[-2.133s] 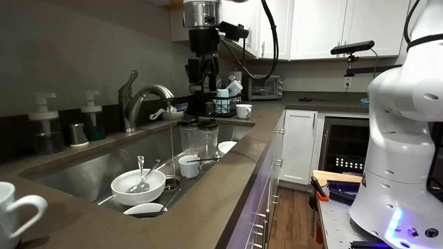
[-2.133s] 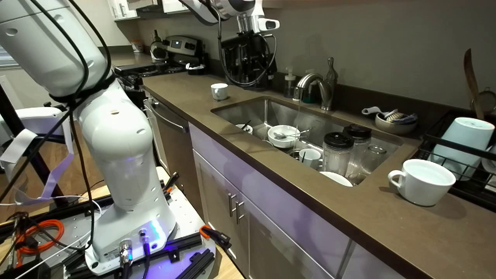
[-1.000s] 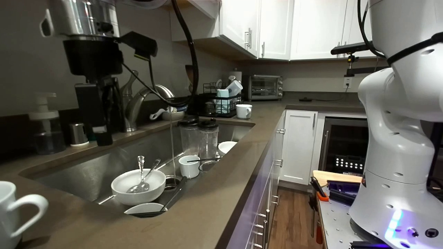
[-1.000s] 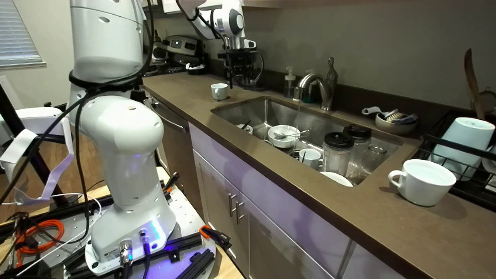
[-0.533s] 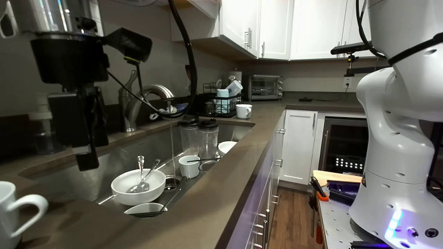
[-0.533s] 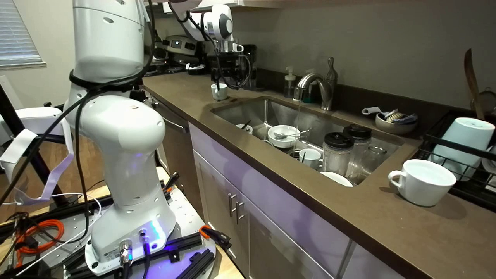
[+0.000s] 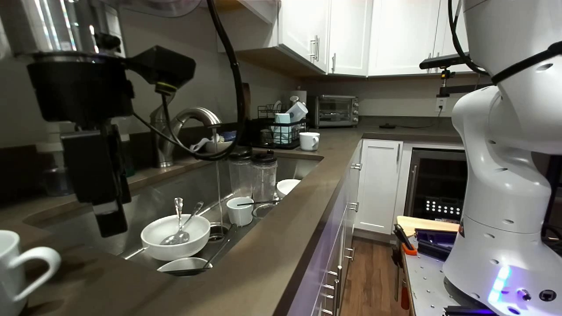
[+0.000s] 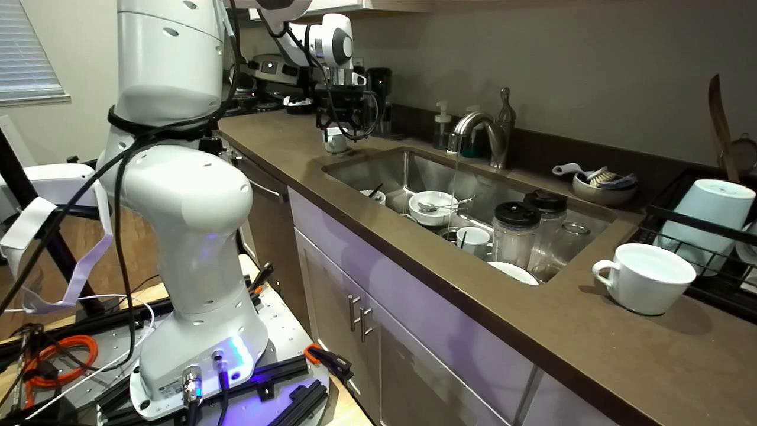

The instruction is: Pick up the mug on the left, place it under the running faucet then place it on the right side of the countertop

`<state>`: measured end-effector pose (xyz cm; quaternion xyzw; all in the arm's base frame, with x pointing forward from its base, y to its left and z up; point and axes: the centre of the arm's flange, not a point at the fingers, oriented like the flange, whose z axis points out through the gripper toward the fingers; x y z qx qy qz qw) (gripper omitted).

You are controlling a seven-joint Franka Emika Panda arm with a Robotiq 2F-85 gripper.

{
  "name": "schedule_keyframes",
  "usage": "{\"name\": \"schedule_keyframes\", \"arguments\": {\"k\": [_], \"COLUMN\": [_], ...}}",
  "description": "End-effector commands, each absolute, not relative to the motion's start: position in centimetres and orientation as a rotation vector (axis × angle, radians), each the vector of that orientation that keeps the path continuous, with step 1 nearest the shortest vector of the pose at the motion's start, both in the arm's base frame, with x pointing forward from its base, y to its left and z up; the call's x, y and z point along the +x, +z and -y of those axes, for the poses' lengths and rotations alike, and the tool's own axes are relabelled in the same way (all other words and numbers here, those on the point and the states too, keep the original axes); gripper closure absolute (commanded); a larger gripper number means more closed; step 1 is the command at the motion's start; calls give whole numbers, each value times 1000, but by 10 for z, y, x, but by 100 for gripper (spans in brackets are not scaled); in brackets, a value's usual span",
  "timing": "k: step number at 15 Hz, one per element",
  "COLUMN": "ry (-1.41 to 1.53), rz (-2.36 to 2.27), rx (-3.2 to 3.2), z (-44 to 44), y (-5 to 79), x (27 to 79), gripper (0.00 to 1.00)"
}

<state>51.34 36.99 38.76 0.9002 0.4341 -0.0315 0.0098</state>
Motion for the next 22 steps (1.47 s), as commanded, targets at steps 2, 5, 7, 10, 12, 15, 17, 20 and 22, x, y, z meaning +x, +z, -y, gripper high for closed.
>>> {"name": "schedule_keyframes", "arguments": {"k": [2, 5, 7, 10, 12, 15, 17, 20, 22], "ry": [-98, -115, -126, -121, -106, -109, -95, -68, -62], "rz": [-1362, -1409, -1443, -1500, -1519, -1543, -1535, -1532, -1541], "rx": [2808, 2800, 2811, 2812, 2806, 2803, 2790, 2774, 2775], "z": [-370, -383, -393, -410, -419, -426, -427, -426, -427], "y": [388, 375, 363, 347, 342, 341, 346, 351, 349], "x": [514, 515, 517, 516, 515, 517, 519, 525, 528], "gripper": [0, 0, 0, 0, 0, 0, 0, 0, 25]}}
